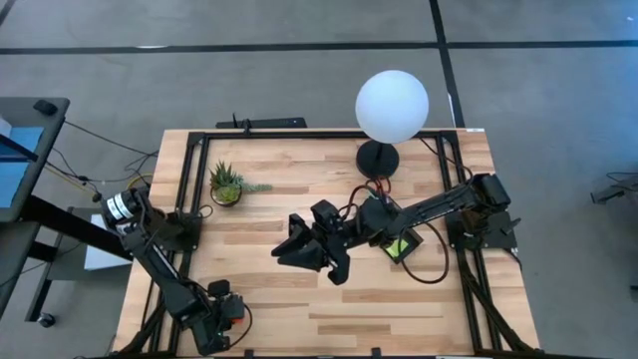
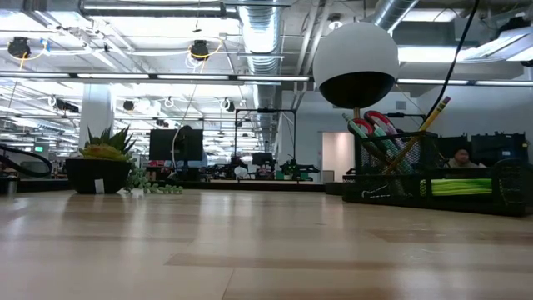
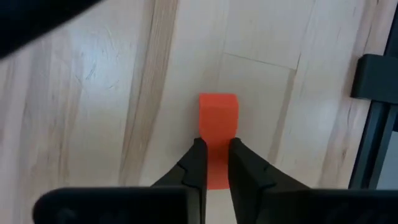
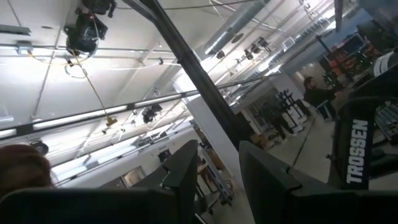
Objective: Pick and place office supplies into organizer
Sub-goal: Put the orange eraser into the black desk organizer
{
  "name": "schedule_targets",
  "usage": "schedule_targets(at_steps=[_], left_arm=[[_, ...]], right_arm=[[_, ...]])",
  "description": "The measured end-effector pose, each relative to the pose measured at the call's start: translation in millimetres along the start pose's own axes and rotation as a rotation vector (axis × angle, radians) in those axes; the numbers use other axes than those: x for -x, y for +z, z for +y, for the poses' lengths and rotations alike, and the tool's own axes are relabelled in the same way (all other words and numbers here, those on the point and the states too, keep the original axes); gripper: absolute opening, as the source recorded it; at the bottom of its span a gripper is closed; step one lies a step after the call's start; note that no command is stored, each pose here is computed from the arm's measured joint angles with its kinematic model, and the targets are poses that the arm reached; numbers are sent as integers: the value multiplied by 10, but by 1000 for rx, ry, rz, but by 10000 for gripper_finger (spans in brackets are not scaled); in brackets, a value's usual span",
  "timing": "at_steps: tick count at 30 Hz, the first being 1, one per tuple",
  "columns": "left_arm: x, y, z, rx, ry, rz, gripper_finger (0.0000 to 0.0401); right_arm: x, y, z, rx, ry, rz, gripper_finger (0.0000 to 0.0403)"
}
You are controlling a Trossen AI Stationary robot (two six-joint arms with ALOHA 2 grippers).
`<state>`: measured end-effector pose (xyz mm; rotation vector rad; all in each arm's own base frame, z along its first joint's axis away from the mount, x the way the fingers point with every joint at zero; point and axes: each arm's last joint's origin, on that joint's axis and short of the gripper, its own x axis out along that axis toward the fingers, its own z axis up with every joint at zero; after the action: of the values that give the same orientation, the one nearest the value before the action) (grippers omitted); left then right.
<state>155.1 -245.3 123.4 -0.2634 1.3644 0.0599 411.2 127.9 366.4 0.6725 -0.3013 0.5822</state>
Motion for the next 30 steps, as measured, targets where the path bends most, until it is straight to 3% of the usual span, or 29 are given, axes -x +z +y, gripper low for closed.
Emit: schedule_targets(at_steps=[8,16,21,26,30], left_arm=[[33,181,-29,3,-1,-6,36],[97,324,-48,-6,19,-12,36],[127,481,-10,25,96,-125,37],[205,739,-5,-4,98,-193,36],[224,1045,155,-15,150,-252,36]], right_arm=[[11,87,71,10,133,-43,113],[15,101,92,9,169,-45,113],[21,128,116,-52,197,-65,113],[31,156,151,-64,249,-78,113],[45,179,211,-50,320,-93,113]])
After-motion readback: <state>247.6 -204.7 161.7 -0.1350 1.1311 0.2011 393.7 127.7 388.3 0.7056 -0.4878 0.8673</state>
